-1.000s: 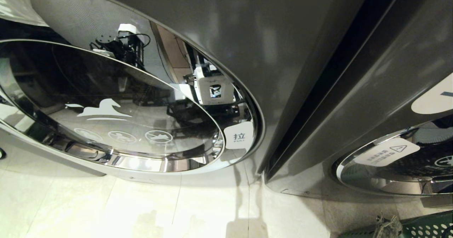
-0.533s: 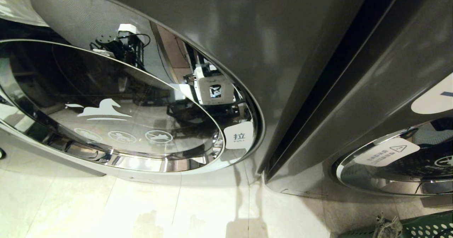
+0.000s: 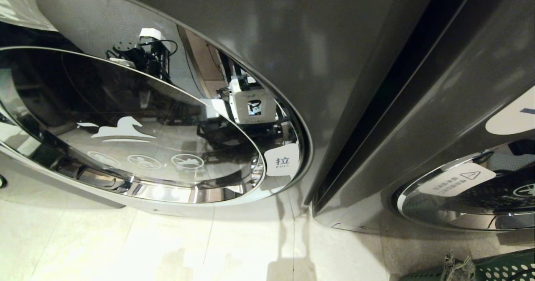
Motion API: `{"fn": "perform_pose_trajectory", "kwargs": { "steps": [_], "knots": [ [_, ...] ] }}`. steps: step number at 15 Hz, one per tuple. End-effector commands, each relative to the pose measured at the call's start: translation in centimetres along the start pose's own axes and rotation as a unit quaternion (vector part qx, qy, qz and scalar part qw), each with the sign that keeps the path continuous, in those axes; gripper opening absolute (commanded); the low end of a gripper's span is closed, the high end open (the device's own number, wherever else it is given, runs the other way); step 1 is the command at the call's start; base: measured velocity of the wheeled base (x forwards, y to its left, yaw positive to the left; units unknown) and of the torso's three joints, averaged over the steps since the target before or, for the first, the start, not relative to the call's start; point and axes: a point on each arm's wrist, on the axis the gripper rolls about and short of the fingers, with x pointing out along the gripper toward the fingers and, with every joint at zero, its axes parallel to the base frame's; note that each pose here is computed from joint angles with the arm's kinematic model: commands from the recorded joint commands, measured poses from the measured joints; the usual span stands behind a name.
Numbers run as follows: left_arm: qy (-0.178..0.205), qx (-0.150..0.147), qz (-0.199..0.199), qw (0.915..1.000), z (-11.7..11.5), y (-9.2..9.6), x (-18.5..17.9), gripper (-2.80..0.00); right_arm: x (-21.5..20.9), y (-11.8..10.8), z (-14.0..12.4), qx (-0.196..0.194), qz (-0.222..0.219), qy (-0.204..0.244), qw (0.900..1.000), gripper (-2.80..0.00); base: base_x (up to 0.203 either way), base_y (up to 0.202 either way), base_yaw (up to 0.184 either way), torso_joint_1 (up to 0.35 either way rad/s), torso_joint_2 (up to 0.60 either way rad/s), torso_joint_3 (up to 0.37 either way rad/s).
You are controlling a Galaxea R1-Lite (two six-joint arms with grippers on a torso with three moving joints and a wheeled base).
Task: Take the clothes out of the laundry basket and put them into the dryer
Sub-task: Take the clothes out of the basket
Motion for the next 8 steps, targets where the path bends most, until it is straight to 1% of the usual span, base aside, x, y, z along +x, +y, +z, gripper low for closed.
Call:
{"fn": "perform_pose_trajectory", "kwargs": {
  "steps": [1,3,5,6,8],
  "knots": [
    [0.000,0.000,0.000,1.0000,0.0,0.0,0.0,-2.80,-0.5,0.3,0.0,-0.004,0.006,-0.008,1.000,-2.80,0.000,0.000,0.000,0.000,0.00,0.000],
    [0.000,0.000,0.000,1.0000,0.0,0.0,0.0,-2.80,-1.3,0.5,-0.4,-0.009,0.010,-0.017,1.000,-2.80,0.000,0.000,0.000,0.000,0.00,0.000],
    [0.000,0.000,0.000,1.0000,0.0,0.0,0.0,-2.80,-2.9,0.8,-1.4,-0.014,0.009,-0.022,1.000,-2.80,0.000,0.000,0.000,0.000,0.00,0.000],
    [0.000,0.000,0.000,1.0000,0.0,0.0,0.0,-2.80,-4.0,1.1,-2.1,-0.016,0.009,-0.026,0.999,-2.80,0.000,0.000,0.000,0.000,0.00,0.000],
    [0.000,0.000,0.000,1.0000,0.0,0.0,0.0,-2.80,-6.6,1.4,-4.0,-0.025,0.010,-0.049,0.998,-2.80,0.000,0.000,0.000,0.000,0.00,0.000]
  ]
}}
